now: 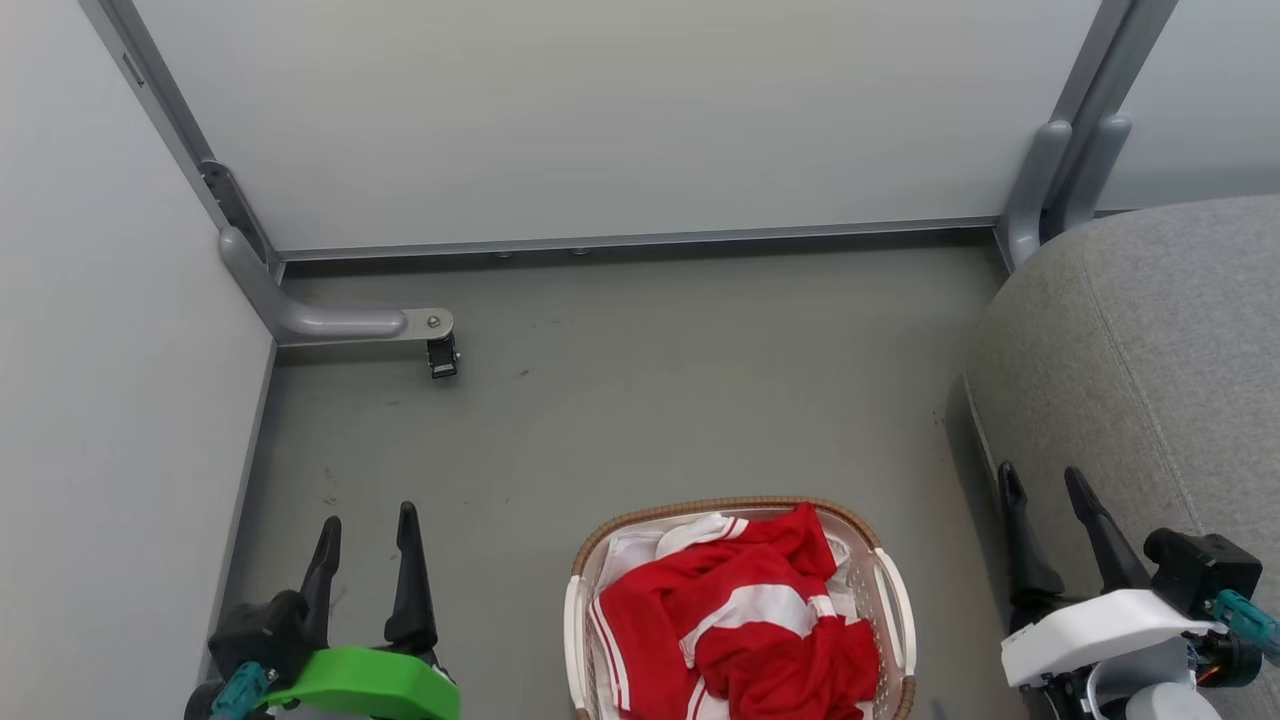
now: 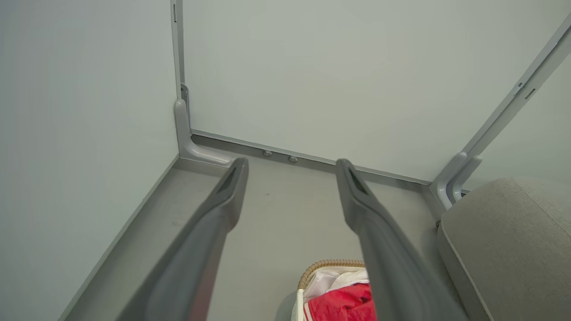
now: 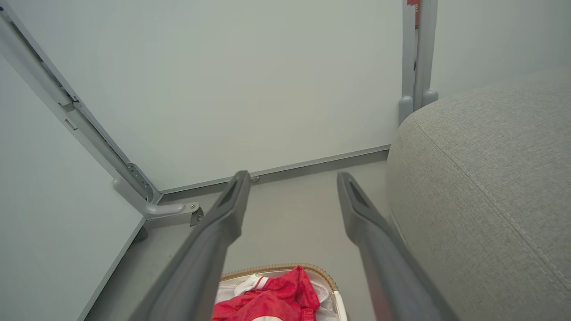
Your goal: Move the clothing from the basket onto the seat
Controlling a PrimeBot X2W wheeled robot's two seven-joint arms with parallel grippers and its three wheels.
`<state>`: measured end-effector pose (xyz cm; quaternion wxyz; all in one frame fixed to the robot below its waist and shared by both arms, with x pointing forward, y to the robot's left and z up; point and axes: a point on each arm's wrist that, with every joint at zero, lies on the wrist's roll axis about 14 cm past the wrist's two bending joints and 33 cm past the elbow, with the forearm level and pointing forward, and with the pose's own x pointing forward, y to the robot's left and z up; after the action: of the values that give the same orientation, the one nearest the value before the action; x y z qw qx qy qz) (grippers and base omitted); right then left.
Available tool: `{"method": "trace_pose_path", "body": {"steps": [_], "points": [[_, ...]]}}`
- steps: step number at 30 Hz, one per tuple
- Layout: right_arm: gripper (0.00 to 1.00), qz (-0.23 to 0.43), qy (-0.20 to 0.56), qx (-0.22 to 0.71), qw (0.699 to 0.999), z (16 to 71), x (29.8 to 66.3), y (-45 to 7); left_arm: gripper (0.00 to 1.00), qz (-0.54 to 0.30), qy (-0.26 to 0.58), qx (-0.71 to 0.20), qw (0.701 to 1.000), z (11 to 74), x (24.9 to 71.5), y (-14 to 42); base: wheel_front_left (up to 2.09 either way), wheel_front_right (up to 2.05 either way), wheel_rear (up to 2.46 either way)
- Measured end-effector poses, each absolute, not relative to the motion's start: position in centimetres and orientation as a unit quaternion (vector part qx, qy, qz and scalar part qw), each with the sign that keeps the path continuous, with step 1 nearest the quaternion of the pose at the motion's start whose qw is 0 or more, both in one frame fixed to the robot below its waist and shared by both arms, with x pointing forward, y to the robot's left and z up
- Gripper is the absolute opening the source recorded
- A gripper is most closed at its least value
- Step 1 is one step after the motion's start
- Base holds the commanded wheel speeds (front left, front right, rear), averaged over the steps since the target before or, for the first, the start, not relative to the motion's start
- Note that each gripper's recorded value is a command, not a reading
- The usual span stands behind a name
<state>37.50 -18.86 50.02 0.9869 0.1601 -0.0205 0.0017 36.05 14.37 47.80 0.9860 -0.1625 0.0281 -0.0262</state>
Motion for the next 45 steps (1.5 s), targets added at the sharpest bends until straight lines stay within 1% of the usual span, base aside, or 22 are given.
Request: {"method": "trace_pose_path", "body": {"steps": [20,45], "points": [[1.0,0.018,-0.028,0.094,0.995,50.1,37.4,-18.3,1.0,-0.048,0.021,-0.099,0.994,47.5,35.6,13.4,0.0,0.0,0.0],[1.0,0.017,-0.022,0.091,0.995,49.6,37.8,-18.4,1.0,-0.047,0.035,-0.1,0.993,46.6,35.7,13.3,0.0,0.0,0.0]]}}
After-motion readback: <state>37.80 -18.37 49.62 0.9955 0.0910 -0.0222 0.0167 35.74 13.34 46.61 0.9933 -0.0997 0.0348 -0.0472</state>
